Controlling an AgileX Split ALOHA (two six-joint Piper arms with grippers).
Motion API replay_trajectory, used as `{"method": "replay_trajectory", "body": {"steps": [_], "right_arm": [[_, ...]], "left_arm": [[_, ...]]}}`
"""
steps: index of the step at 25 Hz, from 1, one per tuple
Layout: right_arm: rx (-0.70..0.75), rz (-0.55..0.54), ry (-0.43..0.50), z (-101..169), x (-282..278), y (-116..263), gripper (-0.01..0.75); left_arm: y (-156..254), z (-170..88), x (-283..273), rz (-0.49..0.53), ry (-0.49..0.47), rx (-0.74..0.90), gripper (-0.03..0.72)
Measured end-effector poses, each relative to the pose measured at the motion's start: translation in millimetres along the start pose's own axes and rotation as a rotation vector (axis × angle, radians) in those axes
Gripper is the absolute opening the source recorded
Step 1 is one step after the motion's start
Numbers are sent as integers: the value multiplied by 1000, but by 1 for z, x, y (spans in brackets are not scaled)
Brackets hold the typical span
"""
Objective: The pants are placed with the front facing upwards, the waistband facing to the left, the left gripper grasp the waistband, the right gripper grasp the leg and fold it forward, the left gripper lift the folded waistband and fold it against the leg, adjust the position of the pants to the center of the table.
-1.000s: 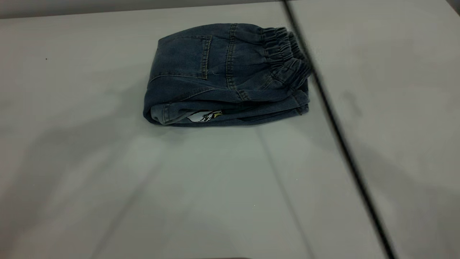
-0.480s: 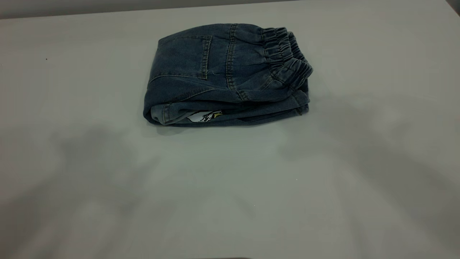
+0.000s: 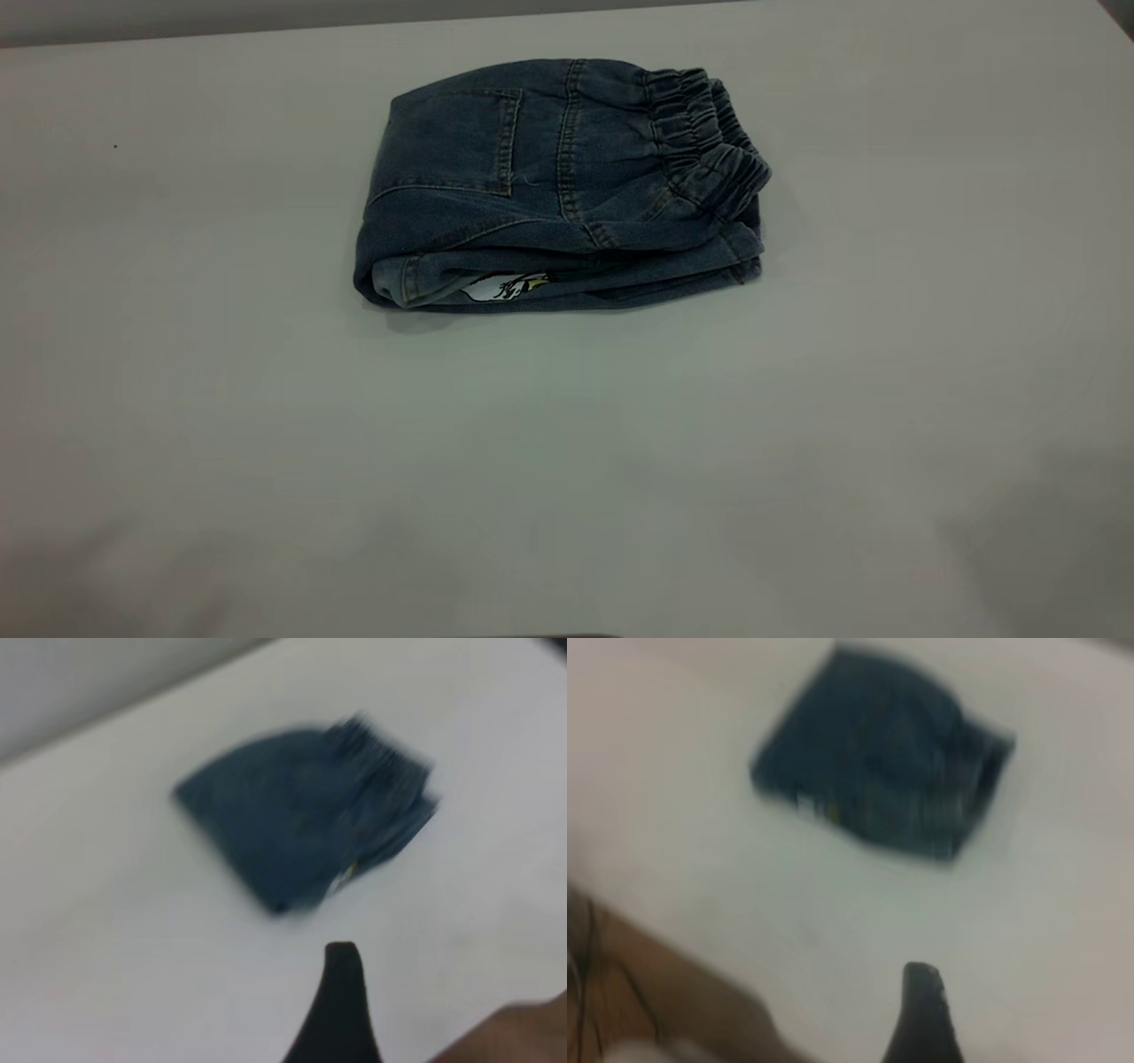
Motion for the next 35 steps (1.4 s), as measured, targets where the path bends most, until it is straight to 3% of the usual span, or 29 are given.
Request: {"method": "replay_trajectory", "body": {"steps": [5, 15, 21, 35], "right_arm": [[3, 82, 1, 0, 25, 73, 458], [18, 120, 3, 0, 63, 183, 458], [17, 38, 8, 1, 55, 204, 458], [11, -41, 19, 0, 45, 211, 458]], "left_arm": [[64, 15, 9, 110, -123, -32, 571], [163, 21, 34, 257, -141, -79, 571], [195, 24, 43, 302, -148, -91, 571], [201, 25, 45, 248, -155, -83, 571]]}}
Point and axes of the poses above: a point on each arm's last joint axis where the gripper is mounted, x pointing out along that axis toward the gripper, z along the wrist's bending axis when the last joint is at zero, y = z × x, the point moved 2 cm from there along x, pointing out along that axis toward the gripper, and after that the axes turned 7 degrees about -x, right-handed, at the moved point
